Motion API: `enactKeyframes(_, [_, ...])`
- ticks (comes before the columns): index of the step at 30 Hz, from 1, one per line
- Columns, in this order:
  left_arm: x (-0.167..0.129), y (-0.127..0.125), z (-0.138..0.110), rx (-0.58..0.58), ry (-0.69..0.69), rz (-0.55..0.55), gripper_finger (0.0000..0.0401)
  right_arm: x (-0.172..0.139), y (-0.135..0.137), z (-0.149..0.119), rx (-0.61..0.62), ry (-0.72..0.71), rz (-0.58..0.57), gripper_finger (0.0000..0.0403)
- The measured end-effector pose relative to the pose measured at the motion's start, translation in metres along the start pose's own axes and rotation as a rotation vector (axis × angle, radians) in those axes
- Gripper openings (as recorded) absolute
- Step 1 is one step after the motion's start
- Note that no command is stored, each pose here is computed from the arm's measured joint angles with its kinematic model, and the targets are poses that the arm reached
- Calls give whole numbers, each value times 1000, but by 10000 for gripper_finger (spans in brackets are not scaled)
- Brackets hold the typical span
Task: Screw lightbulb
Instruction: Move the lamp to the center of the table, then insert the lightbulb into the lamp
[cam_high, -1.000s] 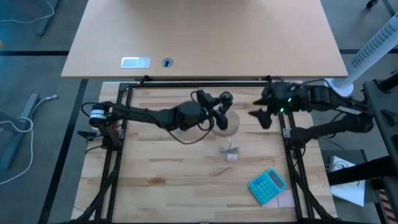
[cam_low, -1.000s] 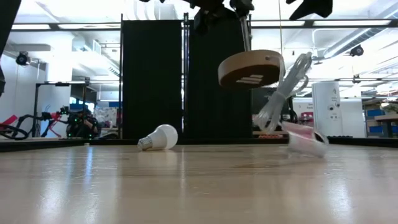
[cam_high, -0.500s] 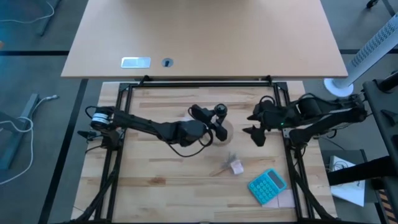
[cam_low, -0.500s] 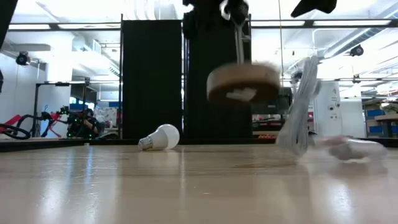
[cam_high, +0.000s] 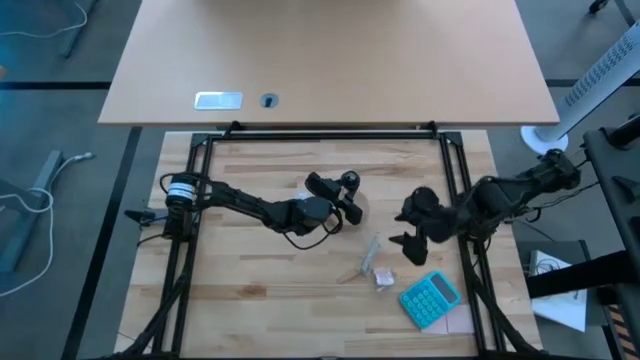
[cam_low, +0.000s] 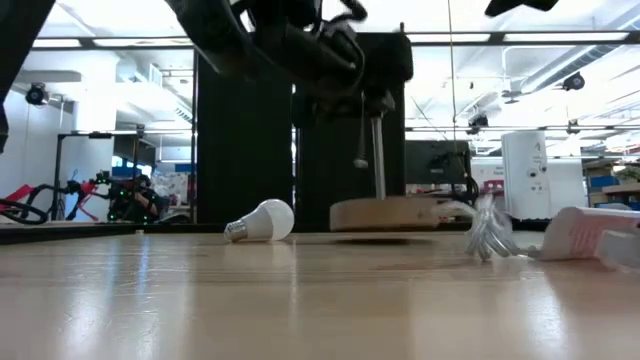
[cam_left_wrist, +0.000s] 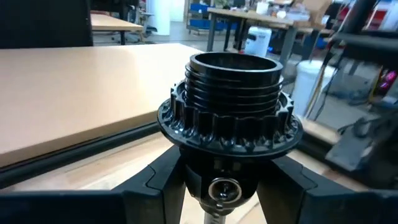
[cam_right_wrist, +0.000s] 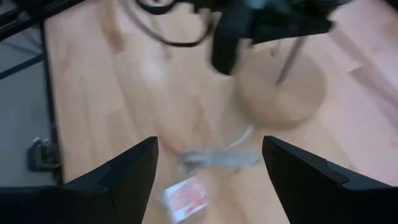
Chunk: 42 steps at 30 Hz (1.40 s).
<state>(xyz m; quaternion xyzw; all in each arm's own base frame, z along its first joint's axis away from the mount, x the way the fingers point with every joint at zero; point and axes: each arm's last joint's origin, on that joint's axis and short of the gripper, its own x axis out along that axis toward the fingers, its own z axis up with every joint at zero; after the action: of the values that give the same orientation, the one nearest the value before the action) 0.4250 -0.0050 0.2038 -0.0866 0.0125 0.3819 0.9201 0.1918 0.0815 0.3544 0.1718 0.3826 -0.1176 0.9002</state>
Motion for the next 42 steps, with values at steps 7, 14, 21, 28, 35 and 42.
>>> enactKeyframes(7, [3,1,-13,49,-17,11,151,5,19,-10,-25,-8,-13,303])
enactKeyframes(14, [2,4,-20,96,6,18,166,-4,21,-3,-15,-33,13,338])
enactKeyframes(21, [1,6,-21,117,21,24,194,-17,18,2,-48,-15,-4,341])
enactKeyframes(28, [-5,7,-9,152,58,27,243,-30,15,8,-48,-19,0,341])
enactKeyframes(35, [-13,6,5,114,106,-78,280,-46,12,17,-66,-25,11,341])
enactKeyframes(42, [-28,10,6,124,235,-58,293,-61,7,29,-72,-48,22,341])
